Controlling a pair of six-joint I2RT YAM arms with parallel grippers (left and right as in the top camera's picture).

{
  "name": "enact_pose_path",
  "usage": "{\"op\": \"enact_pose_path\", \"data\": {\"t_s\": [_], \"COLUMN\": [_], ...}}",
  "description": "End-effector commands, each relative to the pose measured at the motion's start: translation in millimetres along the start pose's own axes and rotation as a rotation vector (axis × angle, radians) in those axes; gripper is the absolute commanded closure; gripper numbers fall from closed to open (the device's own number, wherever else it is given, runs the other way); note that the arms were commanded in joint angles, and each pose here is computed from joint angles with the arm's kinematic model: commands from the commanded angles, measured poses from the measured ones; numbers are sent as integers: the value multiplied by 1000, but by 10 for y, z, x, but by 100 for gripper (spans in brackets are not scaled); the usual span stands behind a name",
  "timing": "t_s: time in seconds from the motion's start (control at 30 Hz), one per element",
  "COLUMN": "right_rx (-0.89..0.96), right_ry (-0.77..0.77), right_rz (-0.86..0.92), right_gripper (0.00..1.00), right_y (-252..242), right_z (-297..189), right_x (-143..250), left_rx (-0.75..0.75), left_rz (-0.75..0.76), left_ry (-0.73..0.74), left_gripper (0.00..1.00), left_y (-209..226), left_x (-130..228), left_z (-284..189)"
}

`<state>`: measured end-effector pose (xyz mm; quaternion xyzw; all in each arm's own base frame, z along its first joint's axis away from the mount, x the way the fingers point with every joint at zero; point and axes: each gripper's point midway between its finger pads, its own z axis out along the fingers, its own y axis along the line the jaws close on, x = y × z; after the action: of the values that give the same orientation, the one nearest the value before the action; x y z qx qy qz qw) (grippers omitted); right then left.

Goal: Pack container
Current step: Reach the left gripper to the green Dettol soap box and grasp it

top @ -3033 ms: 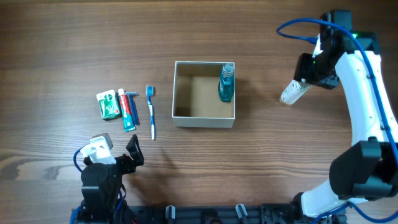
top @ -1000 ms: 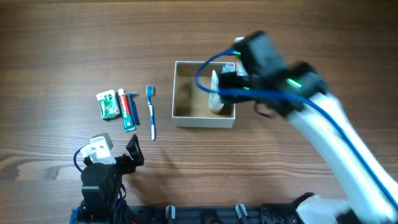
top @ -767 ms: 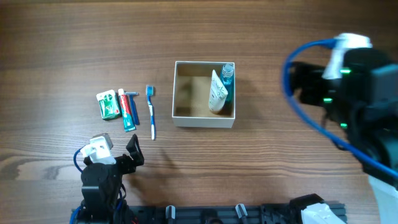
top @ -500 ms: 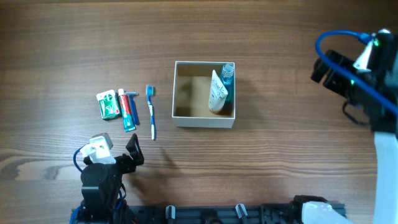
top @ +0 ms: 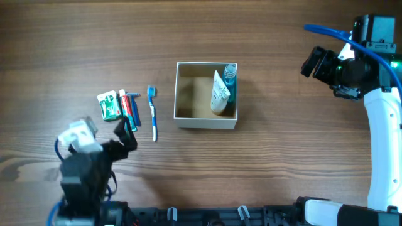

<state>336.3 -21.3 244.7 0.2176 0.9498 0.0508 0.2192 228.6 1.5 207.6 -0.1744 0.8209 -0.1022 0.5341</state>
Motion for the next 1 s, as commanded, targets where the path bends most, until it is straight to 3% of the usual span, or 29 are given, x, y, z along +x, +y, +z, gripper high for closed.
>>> {"op": "enact_pose_path", "data": {"t_s": [0.0, 0.13, 0.23, 0.4, 0.53, 0.73, 0.97], "right_rx": [-8, -8, -8, -8, -8, -8, -8], "right_ry": [11, 11, 12, 11, 11, 11, 12], "right_rz": [-3, -3, -3, -3, -3, -3, -3], "right_gripper": [0, 0, 0, 0, 0, 0, 0], "right_y": [8, 8, 8, 8, 8, 8, 8], "right_z": [26, 26, 26, 26, 26, 26, 26], "right_x": [0, -1, 1, -1, 0, 0, 1], "left_rx": [-125, -179, -213, -396, -407, -396, -431], "left_rz": [46, 79, 142, -32, -41, 7, 27], "left_ry": [175, 398, 480, 657, 811, 881, 885], "left_gripper": [0, 0, 0, 0, 0, 0, 5], "left_y": [-6, -135, -95, 546, 846, 1025, 1153], "left_x": [-217, -351, -345, 46, 434, 797, 910], "left_z": [231, 620, 873, 1245, 1486, 1858, 1985]}}
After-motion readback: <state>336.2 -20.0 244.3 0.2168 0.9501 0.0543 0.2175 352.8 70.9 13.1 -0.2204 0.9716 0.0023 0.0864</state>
